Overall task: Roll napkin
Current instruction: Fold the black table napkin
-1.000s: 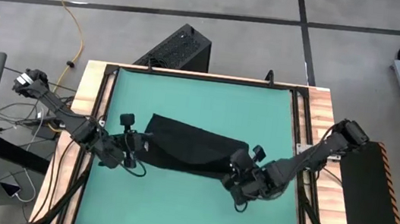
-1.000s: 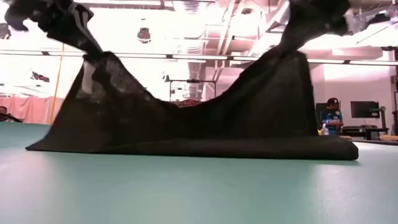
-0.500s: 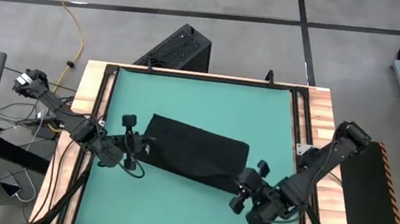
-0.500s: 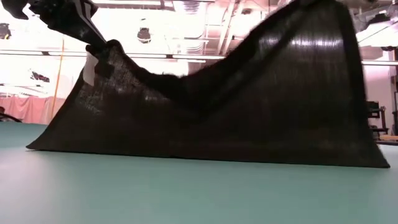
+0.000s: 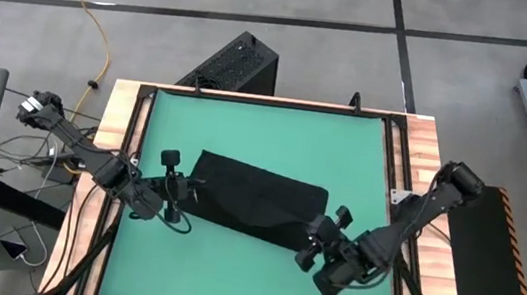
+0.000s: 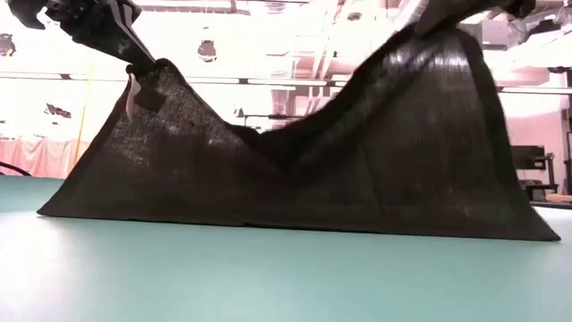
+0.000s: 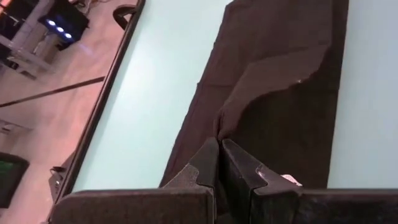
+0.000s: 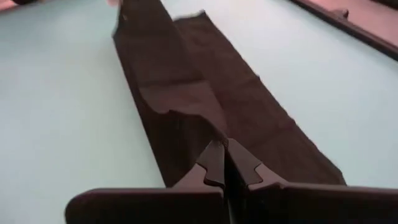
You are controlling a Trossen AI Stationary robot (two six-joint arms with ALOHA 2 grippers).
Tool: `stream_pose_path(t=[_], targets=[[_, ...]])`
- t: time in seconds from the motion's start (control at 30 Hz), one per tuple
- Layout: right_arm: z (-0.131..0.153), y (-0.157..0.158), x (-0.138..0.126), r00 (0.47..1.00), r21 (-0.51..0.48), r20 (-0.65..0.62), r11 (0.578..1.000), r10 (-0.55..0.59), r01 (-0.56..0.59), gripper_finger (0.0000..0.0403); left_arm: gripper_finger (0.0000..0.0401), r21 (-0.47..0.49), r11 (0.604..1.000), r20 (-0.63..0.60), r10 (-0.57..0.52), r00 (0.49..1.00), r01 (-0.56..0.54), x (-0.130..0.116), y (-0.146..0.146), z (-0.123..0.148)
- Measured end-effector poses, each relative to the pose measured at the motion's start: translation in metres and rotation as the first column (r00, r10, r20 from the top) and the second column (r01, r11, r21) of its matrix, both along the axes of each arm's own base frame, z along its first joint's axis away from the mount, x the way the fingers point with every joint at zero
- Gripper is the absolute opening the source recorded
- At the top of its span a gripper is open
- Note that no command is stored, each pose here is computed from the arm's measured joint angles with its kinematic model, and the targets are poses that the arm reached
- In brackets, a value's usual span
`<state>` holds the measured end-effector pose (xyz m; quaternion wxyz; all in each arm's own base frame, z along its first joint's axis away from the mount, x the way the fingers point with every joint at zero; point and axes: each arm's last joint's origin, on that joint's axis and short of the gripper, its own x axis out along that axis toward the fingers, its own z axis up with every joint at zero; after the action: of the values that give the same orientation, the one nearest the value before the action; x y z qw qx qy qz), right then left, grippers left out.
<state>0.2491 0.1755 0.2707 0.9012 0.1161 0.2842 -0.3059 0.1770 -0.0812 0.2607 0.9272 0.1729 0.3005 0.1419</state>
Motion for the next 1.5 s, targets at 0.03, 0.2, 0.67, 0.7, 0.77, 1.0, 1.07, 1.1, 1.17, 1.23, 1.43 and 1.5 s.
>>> stream_pose_path(t=[0.03,0.2,0.67,0.7,0.77,1.0,1.07,1.1,1.17,1.23,1.43,1.5], targets=[[-0.002,-0.002,0.002,1.000,0.005,-0.017,1.000,-0.007,0.007,0.0013,0.0000,0.009,1.000,-0.001,0.000,1.000,0.000,0.000,0.000,0.000],[-0.016,-0.014,0.015,0.992,0.018,-0.122,0.999,-0.045,0.048,0.0013,0.0000,0.037,0.999,0.012,0.024,1.000,-0.025,0.001,0.003,-0.012],[-0.057,-0.044,0.031,0.897,-0.044,-0.378,0.973,-0.227,0.227,0.0013,0.0000,0.080,0.990,0.059,0.111,0.992,-0.116,0.011,0.033,-0.052],[-0.060,-0.045,0.031,0.887,-0.058,-0.391,0.969,-0.244,0.241,0.0013,0.0000,0.086,0.989,0.055,0.114,0.992,-0.118,0.011,0.036,-0.055],[-0.064,-0.049,0.032,0.870,-0.081,-0.414,0.963,-0.268,0.258,0.0013,0.0000,0.086,0.988,0.040,0.126,0.991,-0.129,0.012,0.042,-0.059],[-0.077,-0.059,0.039,0.829,-0.110,-0.461,0.947,-0.317,0.301,0.0019,0.0000,0.062,0.981,0.014,0.181,0.983,-0.182,0.010,0.058,-0.072],[-0.078,-0.062,0.040,0.819,-0.121,-0.471,0.943,-0.328,0.308,0.0019,0.0000,0.068,0.980,0.012,0.185,0.983,-0.185,0.010,0.061,-0.074],[-0.079,-0.064,0.041,0.814,-0.125,-0.474,0.941,-0.335,0.315,0.0019,0.0000,0.071,0.980,0.015,0.187,0.982,-0.188,0.011,0.062,-0.073],[-0.080,-0.068,0.041,0.805,-0.132,-0.479,0.935,-0.350,0.329,0.0018,0.0000,0.080,0.978,0.024,0.190,0.982,-0.191,0.012,0.064,-0.072],[-0.081,-0.072,0.041,0.789,-0.148,-0.489,0.926,-0.373,0.346,0.0018,0.0000,0.087,0.978,0.031,0.190,0.981,-0.192,0.013,0.065,-0.071],[-0.080,-0.081,0.041,0.760,-0.170,-0.501,0.908,-0.414,0.383,0.0023,0.0000,0.094,0.974,0.036,0.204,0.978,-0.207,0.014,0.069,-0.070],[-0.080,-0.083,0.041,0.756,-0.172,-0.505,0.907,-0.417,0.385,0.0024,0.0000,0.084,0.975,0.036,0.205,0.978,-0.207,0.014,0.071,-0.070]])
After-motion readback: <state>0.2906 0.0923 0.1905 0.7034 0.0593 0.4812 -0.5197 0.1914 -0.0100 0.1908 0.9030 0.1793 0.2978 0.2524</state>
